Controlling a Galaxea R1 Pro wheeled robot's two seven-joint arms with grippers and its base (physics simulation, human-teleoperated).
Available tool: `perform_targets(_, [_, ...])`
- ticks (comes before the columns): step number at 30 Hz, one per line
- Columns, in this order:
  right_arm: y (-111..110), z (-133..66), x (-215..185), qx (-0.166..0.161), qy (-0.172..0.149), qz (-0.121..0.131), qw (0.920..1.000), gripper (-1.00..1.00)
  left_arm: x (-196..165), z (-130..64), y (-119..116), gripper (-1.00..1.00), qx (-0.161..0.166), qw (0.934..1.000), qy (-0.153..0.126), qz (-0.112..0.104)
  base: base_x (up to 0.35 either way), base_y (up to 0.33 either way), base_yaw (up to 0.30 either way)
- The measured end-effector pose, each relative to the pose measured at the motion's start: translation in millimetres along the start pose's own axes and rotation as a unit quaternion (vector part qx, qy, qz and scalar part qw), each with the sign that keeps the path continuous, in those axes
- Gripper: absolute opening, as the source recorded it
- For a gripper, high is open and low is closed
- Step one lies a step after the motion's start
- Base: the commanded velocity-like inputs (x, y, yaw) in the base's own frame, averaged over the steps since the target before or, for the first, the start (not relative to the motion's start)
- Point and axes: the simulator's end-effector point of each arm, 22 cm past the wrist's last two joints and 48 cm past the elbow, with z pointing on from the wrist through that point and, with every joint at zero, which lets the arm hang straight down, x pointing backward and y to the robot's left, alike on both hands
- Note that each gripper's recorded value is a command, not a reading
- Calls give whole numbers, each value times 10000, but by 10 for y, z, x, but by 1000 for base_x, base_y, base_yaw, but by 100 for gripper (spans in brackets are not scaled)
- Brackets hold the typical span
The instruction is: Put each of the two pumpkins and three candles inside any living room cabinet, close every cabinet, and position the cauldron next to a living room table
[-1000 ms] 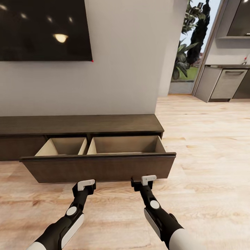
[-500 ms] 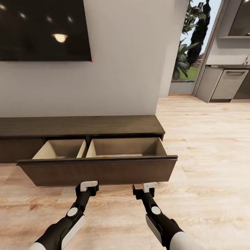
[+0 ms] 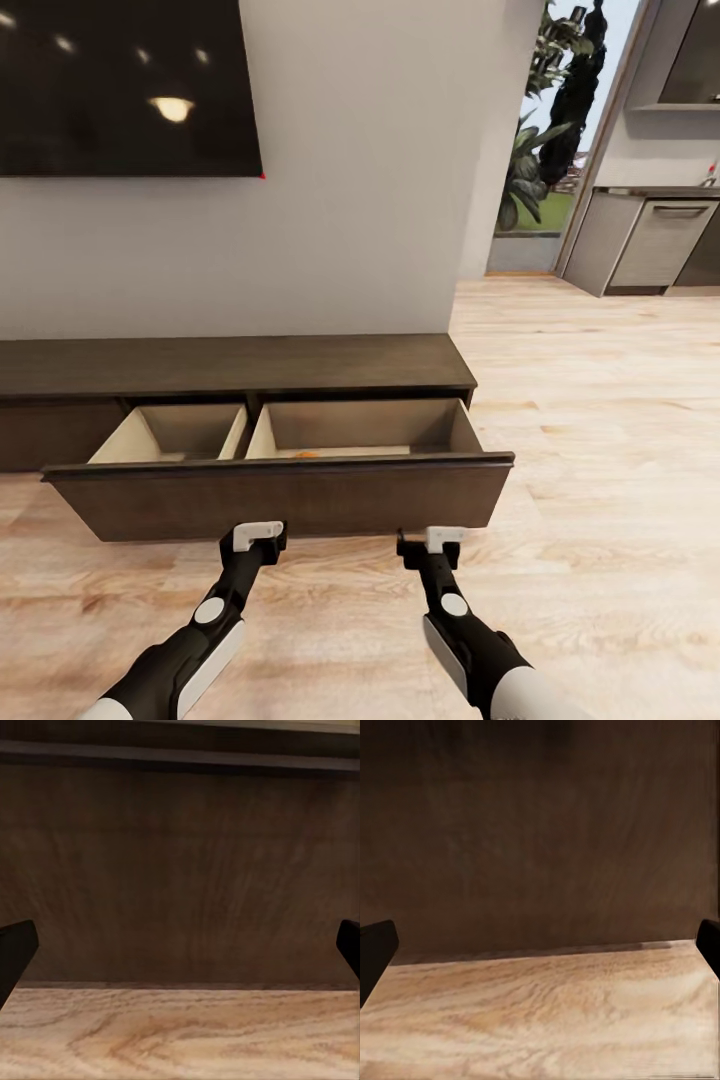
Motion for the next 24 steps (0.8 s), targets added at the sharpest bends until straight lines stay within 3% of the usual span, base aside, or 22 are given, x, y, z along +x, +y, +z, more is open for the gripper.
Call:
perform_targets(9, [-138, 20, -32, 193, -11, 232, 9995, 100, 0, -1, -6, 100, -3, 10000, 2, -16, 98, 0, 0])
perform_targets(24, [-145, 22, -33, 202, -8, 251, 9995, 100, 2, -1, -10, 100, -8, 10000, 4, -31, 81, 0, 0])
